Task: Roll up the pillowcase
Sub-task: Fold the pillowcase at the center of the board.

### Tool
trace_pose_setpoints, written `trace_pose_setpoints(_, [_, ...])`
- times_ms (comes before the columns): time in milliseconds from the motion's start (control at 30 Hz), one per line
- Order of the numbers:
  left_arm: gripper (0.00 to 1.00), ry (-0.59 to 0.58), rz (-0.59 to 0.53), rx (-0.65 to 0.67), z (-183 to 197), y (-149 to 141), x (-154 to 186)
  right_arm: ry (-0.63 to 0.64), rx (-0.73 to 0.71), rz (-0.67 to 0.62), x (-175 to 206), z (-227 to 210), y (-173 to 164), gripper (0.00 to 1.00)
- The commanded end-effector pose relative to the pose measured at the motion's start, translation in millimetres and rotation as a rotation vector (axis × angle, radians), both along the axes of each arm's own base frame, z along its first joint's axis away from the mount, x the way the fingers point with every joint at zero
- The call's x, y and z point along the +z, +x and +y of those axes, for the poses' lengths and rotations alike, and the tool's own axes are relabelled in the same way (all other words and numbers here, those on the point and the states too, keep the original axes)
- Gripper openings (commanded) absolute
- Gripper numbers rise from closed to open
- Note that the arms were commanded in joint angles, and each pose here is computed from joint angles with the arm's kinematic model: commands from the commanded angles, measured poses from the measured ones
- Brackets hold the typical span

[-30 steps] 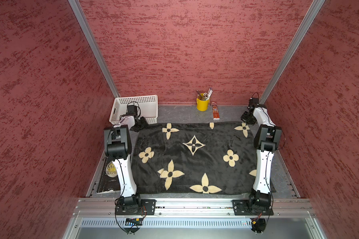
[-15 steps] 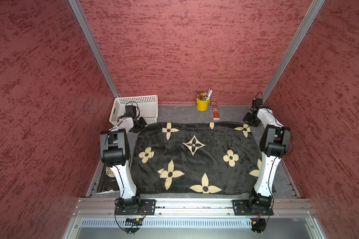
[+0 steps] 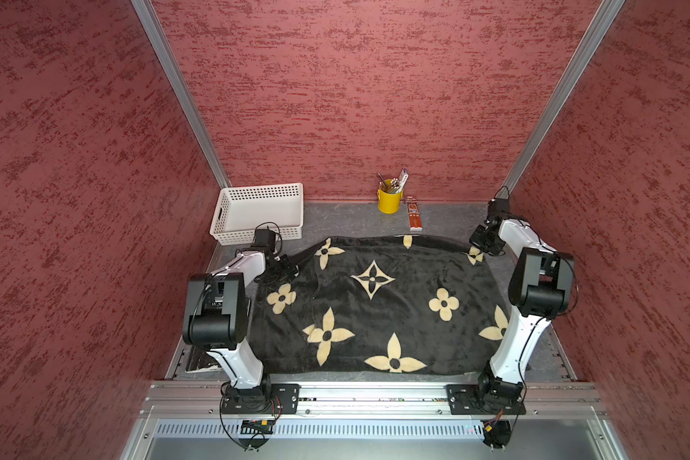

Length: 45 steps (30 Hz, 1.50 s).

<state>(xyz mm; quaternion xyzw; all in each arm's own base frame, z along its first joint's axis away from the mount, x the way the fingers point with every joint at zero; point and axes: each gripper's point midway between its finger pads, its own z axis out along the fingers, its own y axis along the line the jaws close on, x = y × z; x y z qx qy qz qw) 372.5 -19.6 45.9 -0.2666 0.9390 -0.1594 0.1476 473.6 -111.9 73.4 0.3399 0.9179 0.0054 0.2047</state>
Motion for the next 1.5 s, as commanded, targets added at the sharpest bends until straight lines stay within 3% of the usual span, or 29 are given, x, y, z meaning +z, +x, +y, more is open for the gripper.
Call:
trace_pose_setpoints(0, [0.61, -0.026, -0.073, 0.025, 15.9, 15.8, 27.7, -0.019, -0.007, -0.091, 27.7, -5.5, 11.3, 0.00])
trace_pose_setpoints(233, [0.54, -0.059, -0.094, -0.018, 14.4, 39.2, 31.2, -0.020, -0.008, -0.084, 26.9, -5.0, 8.3, 0.00])
trace_pose_setpoints(567, [0.55, -0.036, -0.047, -0.093, 0.0, 5.3, 18.1, -0.002, -0.005, -0.080, 23.4, -3.2, 11.8, 0.00])
trace_pose_setpoints(767, [0.53, -0.028, -0.018, -0.111, -0.7, 3.4, 7.0, 0.005, -0.003, -0.081, 23.2, -1.8, 11.4, 0.00])
trace_pose_setpoints(867, [0.44, -0.022, -0.029, -0.124, -2.9, 5.6, 8.0, 0.004, -0.004, -0.079, 23.1, -1.6, 10.0, 0.00])
trace_pose_setpoints(1033, [0.02, -0.005, -0.046, -0.139, -6.5, 9.7, 11.9, -0.004, -0.004, -0.080, 25.7, -2.3, 7.7, 0.00])
trace_pose_setpoints(1100, [0.00, 0.006, -0.051, -0.138, -6.0, 10.9, 15.5, -0.006, -0.004, -0.085, 29.0, -2.6, 7.6, 0.00])
trace_pose_setpoints(1267, [0.00, 0.066, -0.118, -0.105, 5.2, 20.7, 47.5, -0.023, 0.001, -0.113, 47.4, -3.9, 8.2, 0.00])
trace_pose_setpoints(1467, [0.00, 0.214, -0.292, -0.084, 34.1, 50.1, 131.1, -0.082, 0.026, -0.242, 98.5, -8.5, 18.1, 0.00])
